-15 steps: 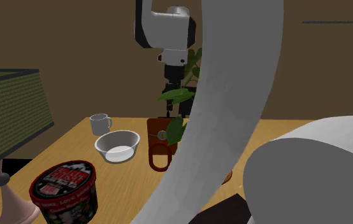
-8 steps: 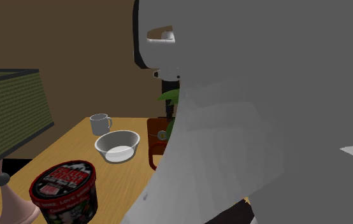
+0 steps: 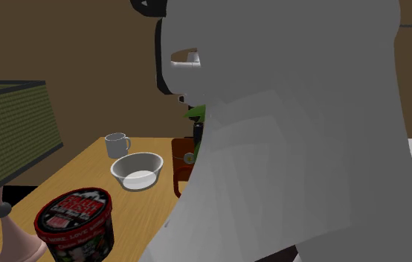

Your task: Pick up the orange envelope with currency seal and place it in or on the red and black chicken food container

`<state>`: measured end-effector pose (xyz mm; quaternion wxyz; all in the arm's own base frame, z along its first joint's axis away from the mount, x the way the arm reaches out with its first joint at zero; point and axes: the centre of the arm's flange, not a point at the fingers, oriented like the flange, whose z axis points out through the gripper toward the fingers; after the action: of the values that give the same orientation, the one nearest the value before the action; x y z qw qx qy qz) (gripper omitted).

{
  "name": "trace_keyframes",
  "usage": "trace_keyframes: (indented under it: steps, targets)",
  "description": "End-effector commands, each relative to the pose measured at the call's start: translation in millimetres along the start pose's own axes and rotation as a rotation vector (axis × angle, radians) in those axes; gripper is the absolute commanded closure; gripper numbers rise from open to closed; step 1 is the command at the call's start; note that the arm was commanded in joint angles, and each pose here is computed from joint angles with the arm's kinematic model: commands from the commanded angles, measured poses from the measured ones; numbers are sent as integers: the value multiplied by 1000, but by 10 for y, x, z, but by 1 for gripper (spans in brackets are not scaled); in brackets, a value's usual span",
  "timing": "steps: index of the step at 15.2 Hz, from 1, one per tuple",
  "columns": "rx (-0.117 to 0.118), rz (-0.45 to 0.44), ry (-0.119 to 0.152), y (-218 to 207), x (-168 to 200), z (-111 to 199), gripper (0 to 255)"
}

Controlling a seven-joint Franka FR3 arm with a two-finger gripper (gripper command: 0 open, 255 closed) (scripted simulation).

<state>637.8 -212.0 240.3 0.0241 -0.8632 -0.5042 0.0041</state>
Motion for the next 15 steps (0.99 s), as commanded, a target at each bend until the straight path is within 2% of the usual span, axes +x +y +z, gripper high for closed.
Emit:
trace_keyframes:
  steps: [1,7,8,15]
  targets:
    - [0,0,0,1,-1,38,0]
    - [0,0,0,1,0,38,0]
    - [0,0,0,1,0,38,255]
    - [0,0,0,1,-1,38,255]
